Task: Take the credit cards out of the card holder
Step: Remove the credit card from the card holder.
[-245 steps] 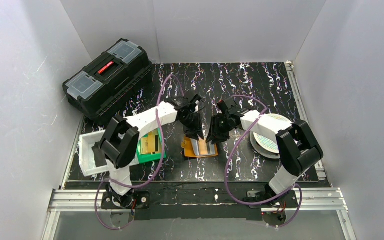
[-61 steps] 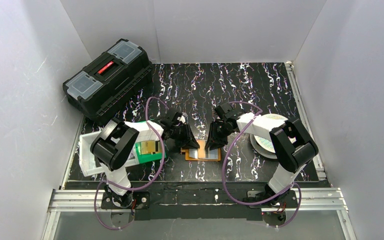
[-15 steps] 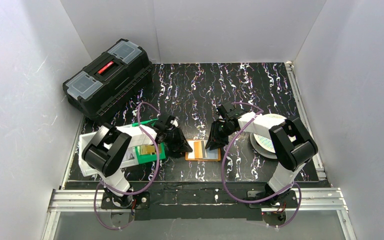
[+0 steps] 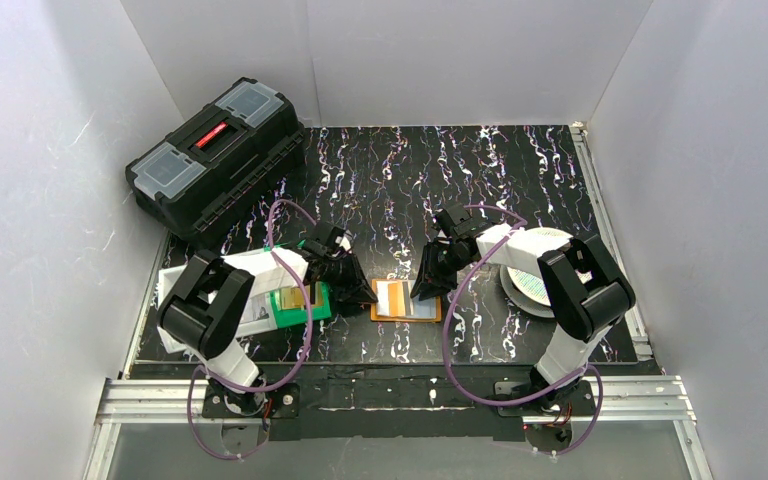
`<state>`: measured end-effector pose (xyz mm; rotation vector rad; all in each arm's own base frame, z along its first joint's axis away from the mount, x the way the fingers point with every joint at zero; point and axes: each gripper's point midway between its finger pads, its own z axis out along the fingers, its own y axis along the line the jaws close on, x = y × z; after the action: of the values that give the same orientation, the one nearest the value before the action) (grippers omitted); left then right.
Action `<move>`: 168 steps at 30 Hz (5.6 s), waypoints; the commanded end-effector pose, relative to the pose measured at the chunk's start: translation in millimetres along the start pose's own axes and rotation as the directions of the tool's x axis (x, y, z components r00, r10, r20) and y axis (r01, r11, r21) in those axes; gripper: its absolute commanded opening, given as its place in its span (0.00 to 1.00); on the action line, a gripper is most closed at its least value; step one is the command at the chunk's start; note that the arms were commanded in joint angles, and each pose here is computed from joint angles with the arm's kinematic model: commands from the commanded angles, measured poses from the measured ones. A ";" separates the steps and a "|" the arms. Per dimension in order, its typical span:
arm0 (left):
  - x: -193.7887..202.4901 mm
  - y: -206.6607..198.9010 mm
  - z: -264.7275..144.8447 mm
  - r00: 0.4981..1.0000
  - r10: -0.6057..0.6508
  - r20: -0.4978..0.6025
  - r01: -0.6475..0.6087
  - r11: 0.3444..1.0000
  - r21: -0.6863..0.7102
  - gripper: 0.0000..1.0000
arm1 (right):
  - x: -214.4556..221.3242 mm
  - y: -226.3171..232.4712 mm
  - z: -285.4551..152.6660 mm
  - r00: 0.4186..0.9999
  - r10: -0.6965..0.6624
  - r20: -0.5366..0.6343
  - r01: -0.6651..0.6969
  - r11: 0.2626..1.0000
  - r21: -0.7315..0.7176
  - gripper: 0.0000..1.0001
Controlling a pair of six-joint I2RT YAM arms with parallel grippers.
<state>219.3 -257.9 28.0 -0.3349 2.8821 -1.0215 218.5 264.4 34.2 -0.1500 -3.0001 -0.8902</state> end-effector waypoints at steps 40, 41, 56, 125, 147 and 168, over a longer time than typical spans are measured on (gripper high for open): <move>14.7 -13.6 34.9 0.995 0.084 -0.061 -0.086 0.996 -0.037 0.29 | 8.4 -49.4 19.4 0.999 0.017 -0.050 -0.008 0.983 0.182 0.23; 15.4 -13.2 36.1 0.995 0.076 -0.064 -0.078 0.996 -0.034 0.29 | 8.7 -49.0 19.7 0.998 0.016 -0.054 -0.005 0.983 0.184 0.22; 27.9 19.3 32.5 0.996 0.011 -0.094 -0.025 0.989 -0.149 0.29 | 10.0 -62.4 17.5 0.993 -0.024 -0.113 0.056 0.956 0.289 0.08; 10.2 -20.7 -13.1 0.997 -0.039 0.065 0.040 0.999 -0.012 0.00 | 9.2 -101.2 33.2 0.991 -0.036 -0.126 0.085 0.908 0.409 0.01; 18.3 -13.8 18.4 0.998 0.030 -0.059 -0.031 0.999 -0.032 0.26 | 13.9 -123.6 30.1 0.994 0.032 -0.105 0.014 0.912 0.410 0.01; 24.1 -13.6 44.4 0.996 -0.072 -0.060 0.072 0.997 0.000 0.00 | 15.2 -122.8 33.4 0.993 0.028 -0.118 0.021 0.919 0.394 0.01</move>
<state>206.8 -308.0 21.4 -0.3687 2.9356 -1.2064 214.8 260.9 21.9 -0.0975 -2.8467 -0.9045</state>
